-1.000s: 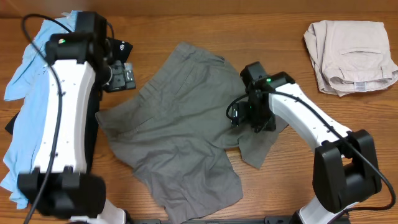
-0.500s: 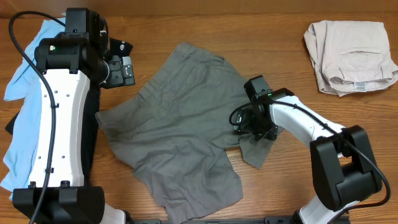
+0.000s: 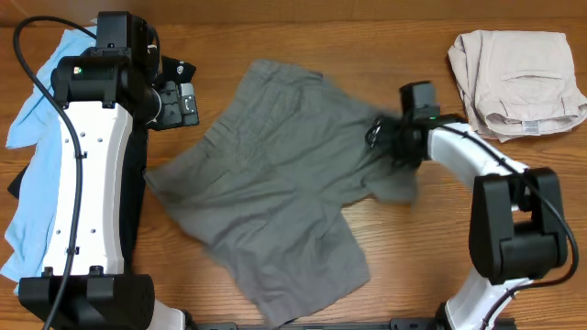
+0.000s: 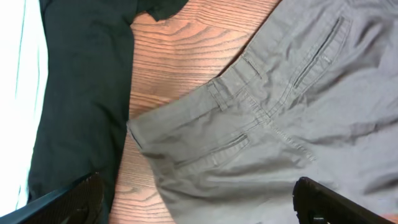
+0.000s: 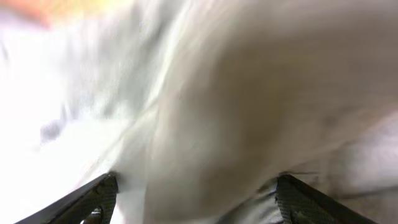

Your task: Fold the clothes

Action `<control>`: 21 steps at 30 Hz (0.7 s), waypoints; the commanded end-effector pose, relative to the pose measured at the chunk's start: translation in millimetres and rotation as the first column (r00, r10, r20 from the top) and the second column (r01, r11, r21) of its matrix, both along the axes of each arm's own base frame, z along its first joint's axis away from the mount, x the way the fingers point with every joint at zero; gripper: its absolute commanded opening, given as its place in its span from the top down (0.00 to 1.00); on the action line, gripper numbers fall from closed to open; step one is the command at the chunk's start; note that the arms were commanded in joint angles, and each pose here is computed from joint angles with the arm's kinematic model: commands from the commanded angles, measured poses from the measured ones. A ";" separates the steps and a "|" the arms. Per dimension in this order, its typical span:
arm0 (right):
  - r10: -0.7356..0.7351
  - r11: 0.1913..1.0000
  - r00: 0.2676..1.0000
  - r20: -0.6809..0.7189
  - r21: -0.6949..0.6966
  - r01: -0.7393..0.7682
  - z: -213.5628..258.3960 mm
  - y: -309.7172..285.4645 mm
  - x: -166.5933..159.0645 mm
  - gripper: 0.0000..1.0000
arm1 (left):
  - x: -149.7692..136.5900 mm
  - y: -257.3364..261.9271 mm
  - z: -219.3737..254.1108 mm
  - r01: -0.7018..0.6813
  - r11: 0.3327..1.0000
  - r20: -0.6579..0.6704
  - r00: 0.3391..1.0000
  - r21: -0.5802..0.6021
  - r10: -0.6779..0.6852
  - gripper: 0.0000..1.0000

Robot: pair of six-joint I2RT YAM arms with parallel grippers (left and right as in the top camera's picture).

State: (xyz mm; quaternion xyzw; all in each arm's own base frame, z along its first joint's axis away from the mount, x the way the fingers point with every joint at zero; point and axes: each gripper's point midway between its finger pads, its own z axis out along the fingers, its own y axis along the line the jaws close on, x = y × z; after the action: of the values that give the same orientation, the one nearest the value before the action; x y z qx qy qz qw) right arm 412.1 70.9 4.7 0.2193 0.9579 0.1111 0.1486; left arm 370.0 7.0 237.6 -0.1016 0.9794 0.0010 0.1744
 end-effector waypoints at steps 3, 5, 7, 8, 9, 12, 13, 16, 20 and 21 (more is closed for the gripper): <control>-0.023 0.995 0.999 -0.049 -0.099 0.018 -73.1 -42.1 0.5 0.12 | 5.7 -1.6 3.0 0.025 1.000 0.019 0.999 0.004 -0.026 0.00; -0.011 0.994 1.000 0.016 -0.112 0.012 -63.1 -44.0 20.1 0.13 | 8.0 -1.6 2.0 0.026 1.000 0.023 0.999 0.004 -0.026 0.00; 0.007 0.992 0.997 0.073 -0.124 0.002 -49.1 -45.0 40.4 0.12 | 10.6 -1.6 -0.2 0.026 1.000 0.028 0.999 0.004 -0.026 0.00; 0.021 0.991 0.995 0.094 -0.131 -0.009 -40.7 -45.4 50.0 0.12 | 12.0 -1.5 -1.9 0.027 1.000 0.029 0.999 0.006 -0.028 0.00; 0.020 0.990 0.994 0.107 -0.138 -0.005 -32.9 -46.9 57.7 0.09 | 13.3 -1.6 -3.8 0.033 0.999 0.029 0.999 0.008 -0.033 0.00; 0.024 0.988 0.990 0.137 -0.152 -0.003 6.1 -54.0 85.5 0.02 | 16.8 -1.4 -9.1 0.048 0.999 0.021 0.999 0.014 -0.048 0.00; 0.028 0.988 0.990 0.141 -0.156 -0.005 16.7 -55.7 91.0 0.00 | 18.4 -1.4 -9.7 0.055 0.998 0.024 0.998 0.016 -0.055 0.00; 0.034 0.985 0.989 0.143 -0.169 -0.010 78.1 -63.4 109.1 0.00 | 30.1 -1.4 -9.0 0.108 0.993 0.056 0.992 0.042 -0.110 0.00; 0.031 0.986 0.993 0.112 -0.169 -0.012 159.9 -64.8 100.4 0.00 | 36.6 -1.4 -0.4 0.132 0.990 0.099 0.986 0.059 -0.137 0.00; 0.032 0.986 0.994 0.107 -0.167 -0.014 173.8 -64.5 96.0 0.00 | 35.8 -1.5 2.1 0.132 0.990 0.104 0.985 0.059 -0.137 0.00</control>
State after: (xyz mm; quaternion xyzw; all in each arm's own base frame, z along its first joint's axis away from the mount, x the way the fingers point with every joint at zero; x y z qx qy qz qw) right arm 496.0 5.6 105.5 0.1983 0.9664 0.0380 0.1591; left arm 406.0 7.0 235.7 -0.0535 0.9733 0.0070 0.2232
